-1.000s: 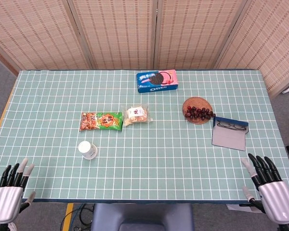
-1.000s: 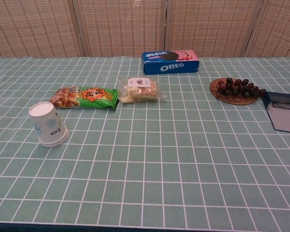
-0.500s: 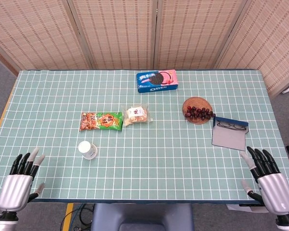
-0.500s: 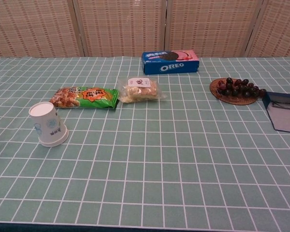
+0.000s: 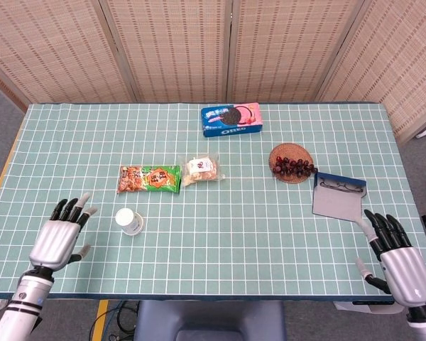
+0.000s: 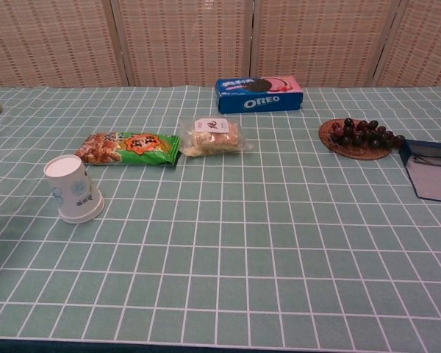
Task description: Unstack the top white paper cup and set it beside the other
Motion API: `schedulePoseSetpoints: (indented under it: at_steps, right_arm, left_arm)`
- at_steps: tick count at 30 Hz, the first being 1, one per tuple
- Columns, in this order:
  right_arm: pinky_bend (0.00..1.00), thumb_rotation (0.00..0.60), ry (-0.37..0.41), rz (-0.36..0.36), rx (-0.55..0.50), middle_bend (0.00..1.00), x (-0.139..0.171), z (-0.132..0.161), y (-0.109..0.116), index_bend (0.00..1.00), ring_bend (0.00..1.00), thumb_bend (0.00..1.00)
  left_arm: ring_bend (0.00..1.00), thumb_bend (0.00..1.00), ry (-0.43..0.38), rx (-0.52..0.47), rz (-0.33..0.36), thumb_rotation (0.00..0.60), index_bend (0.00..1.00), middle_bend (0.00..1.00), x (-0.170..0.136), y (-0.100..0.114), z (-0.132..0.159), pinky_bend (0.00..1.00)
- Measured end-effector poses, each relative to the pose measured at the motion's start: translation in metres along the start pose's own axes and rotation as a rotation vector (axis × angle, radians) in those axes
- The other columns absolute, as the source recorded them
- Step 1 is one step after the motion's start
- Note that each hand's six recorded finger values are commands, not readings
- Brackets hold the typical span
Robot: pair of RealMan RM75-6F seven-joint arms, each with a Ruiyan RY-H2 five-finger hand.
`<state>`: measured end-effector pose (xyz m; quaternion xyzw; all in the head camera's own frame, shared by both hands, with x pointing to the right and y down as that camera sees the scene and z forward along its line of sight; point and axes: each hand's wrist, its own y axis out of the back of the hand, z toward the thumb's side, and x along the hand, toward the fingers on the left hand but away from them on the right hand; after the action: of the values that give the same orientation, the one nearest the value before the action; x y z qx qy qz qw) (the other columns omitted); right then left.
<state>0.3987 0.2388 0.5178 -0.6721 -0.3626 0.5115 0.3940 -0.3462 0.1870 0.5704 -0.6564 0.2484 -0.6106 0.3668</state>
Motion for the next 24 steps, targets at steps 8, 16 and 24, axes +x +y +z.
schedulePoseSetpoints:
  at_steps: [8,16,24]
  right_arm:
    - [0.00,0.600,-0.015,0.002,-0.016,0.00,-0.005,-0.007,0.003,0.05,0.00,0.34]
    - [0.00,0.600,-0.026,0.013,-0.026,0.00,-0.008,-0.011,0.002,0.05,0.00,0.34]
    - [0.00,0.600,-0.034,0.003,-0.029,0.00,-0.008,-0.014,0.005,0.05,0.00,0.34]
  left_arm:
    - [0.00,0.30,-0.053,0.031,-0.070,0.600,0.21,0.00,0.043,0.005,0.030,0.00]
    - [0.00,0.29,-0.079,0.022,-0.116,0.600,0.20,0.00,0.064,0.000,0.053,0.00]
    - [0.00,0.30,-0.063,0.031,-0.142,0.600,0.22,0.00,0.082,-0.010,0.053,0.00]
